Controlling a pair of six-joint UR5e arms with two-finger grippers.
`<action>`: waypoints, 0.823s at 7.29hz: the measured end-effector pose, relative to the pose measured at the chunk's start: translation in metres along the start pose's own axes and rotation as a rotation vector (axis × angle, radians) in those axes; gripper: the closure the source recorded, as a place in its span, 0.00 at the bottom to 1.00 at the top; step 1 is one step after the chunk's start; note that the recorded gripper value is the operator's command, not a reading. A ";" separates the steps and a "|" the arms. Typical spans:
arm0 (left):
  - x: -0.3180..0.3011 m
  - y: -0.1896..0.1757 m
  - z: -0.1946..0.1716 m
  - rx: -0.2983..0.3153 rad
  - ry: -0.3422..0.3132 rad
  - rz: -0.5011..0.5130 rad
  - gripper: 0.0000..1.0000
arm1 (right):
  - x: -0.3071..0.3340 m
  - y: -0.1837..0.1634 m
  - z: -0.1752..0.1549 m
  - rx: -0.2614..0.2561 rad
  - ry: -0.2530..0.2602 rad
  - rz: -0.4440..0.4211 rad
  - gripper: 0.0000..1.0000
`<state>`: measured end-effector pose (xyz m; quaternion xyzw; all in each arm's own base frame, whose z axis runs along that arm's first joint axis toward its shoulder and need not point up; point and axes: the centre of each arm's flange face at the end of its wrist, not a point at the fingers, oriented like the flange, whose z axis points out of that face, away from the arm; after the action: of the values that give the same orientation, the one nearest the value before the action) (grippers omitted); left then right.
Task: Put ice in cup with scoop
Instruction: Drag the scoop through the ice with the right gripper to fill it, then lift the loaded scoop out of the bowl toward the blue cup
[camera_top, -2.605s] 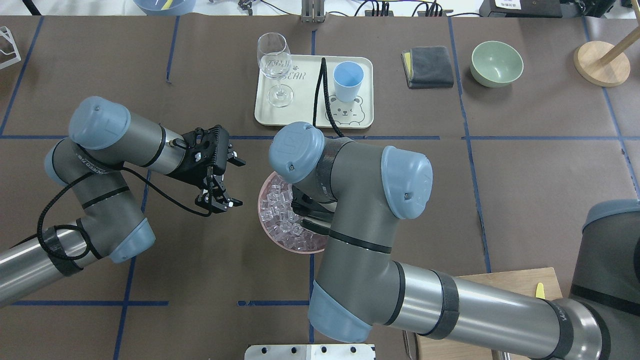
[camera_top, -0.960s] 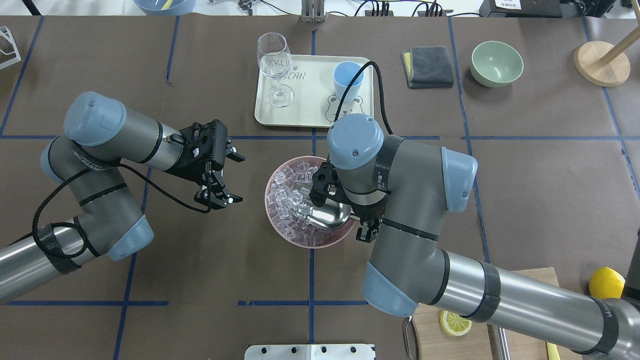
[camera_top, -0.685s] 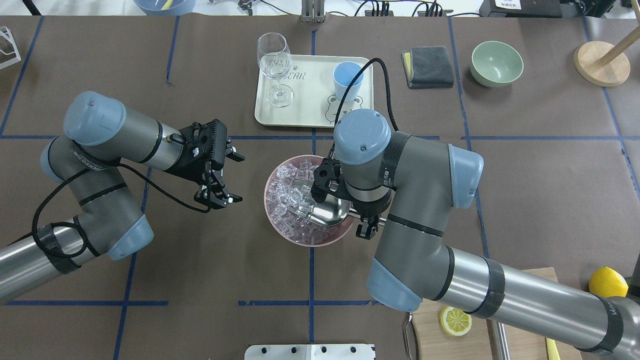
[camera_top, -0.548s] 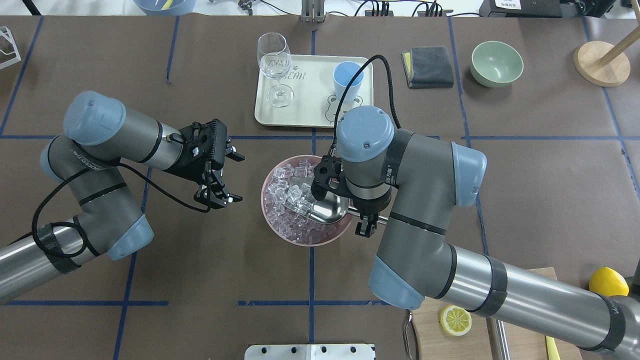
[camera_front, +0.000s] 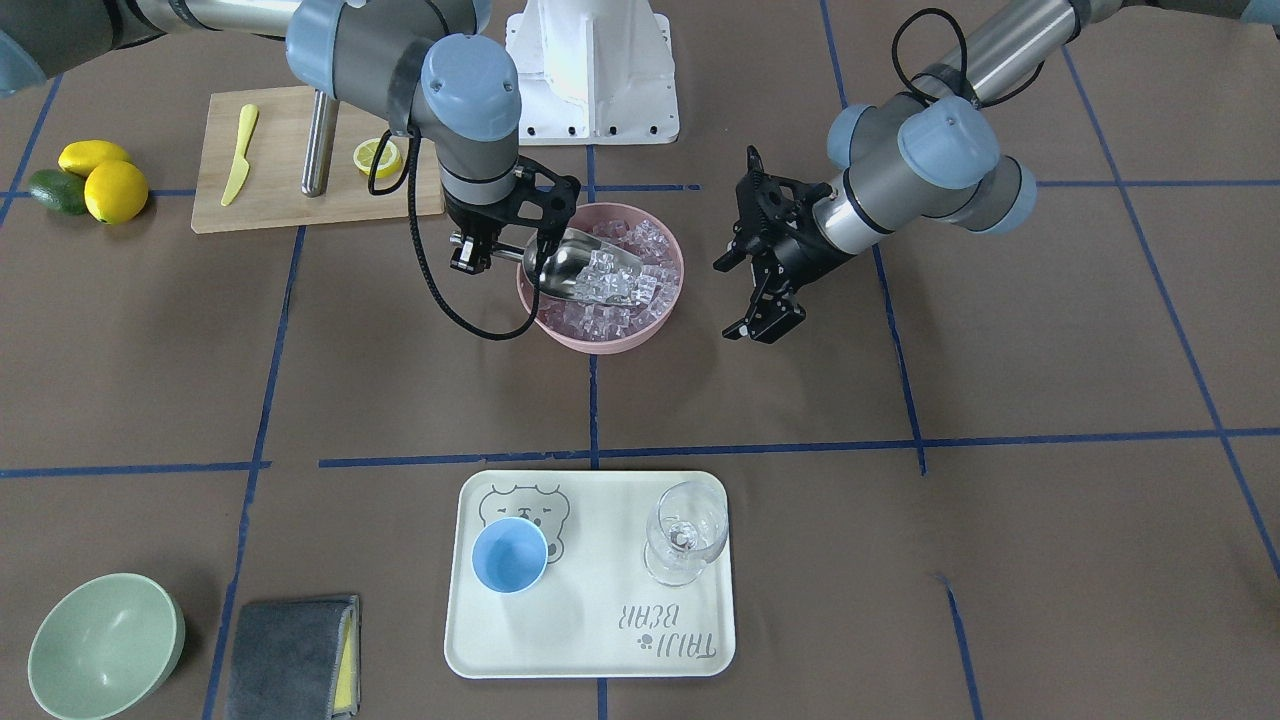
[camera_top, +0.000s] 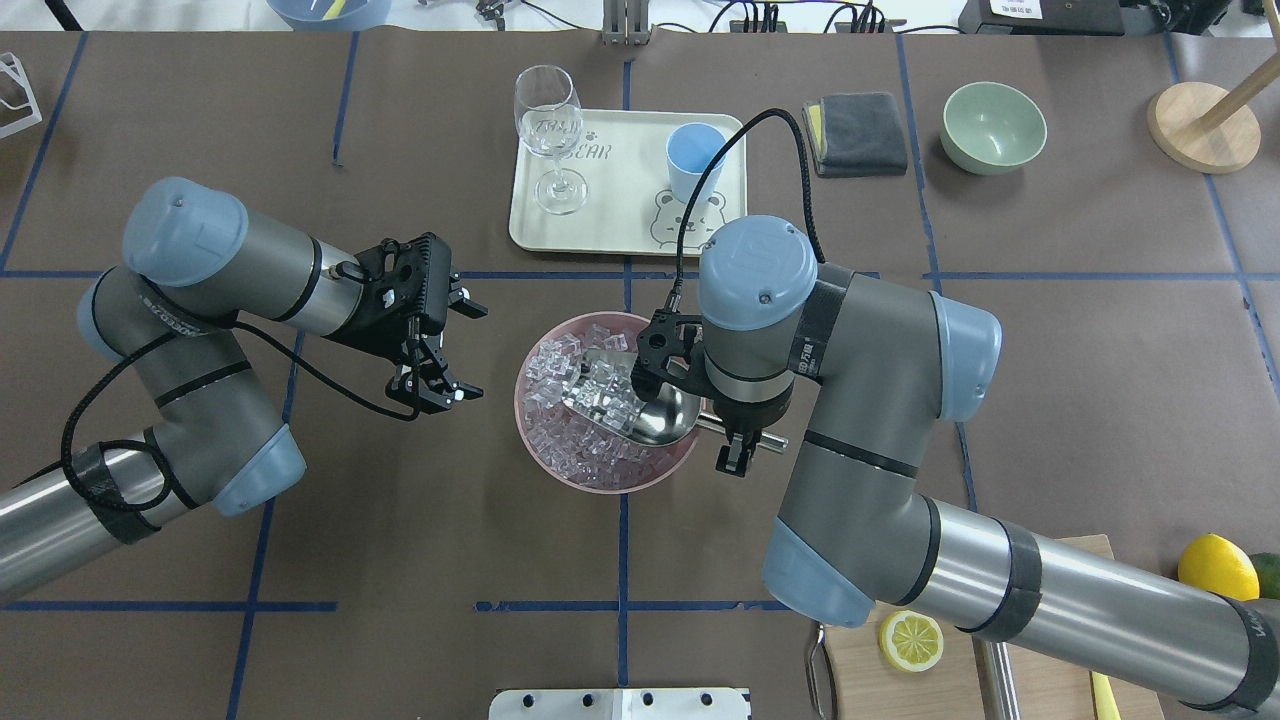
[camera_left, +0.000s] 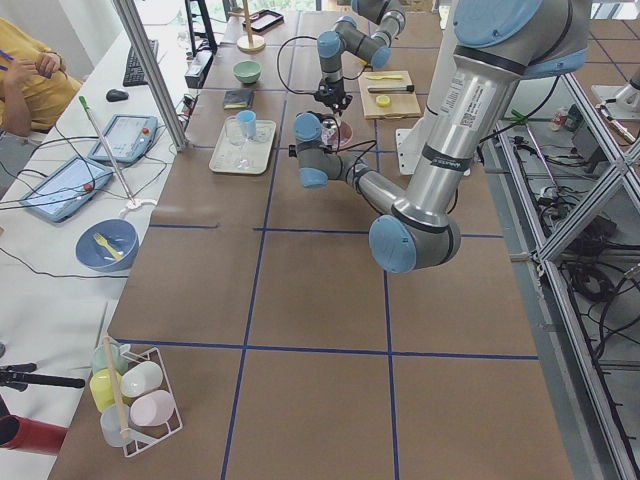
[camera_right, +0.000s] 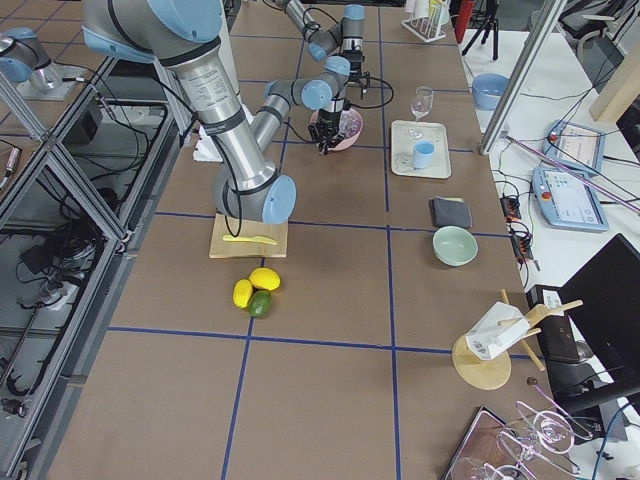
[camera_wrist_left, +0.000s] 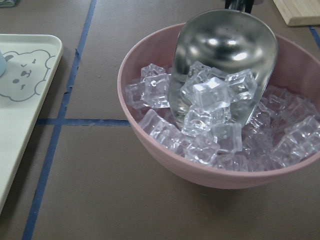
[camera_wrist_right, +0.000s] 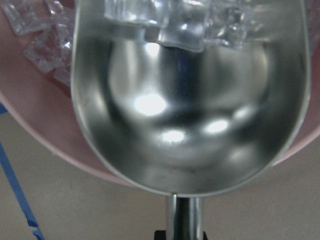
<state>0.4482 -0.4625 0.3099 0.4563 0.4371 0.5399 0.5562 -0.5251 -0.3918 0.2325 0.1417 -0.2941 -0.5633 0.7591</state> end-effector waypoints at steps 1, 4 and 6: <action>0.000 0.000 0.000 0.000 -0.001 0.000 0.00 | -0.001 0.002 -0.001 0.004 0.000 0.000 1.00; 0.000 -0.001 -0.001 0.001 -0.001 0.001 0.00 | -0.004 0.007 -0.007 0.020 0.002 -0.002 1.00; 0.000 -0.002 -0.002 0.004 -0.002 0.003 0.00 | -0.007 0.011 -0.016 0.028 0.002 0.022 1.00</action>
<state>0.4466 -0.4624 0.3077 0.4585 0.4369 0.5392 0.5551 -0.5077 -0.3838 0.2240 0.1498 -0.3028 -0.5505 0.7634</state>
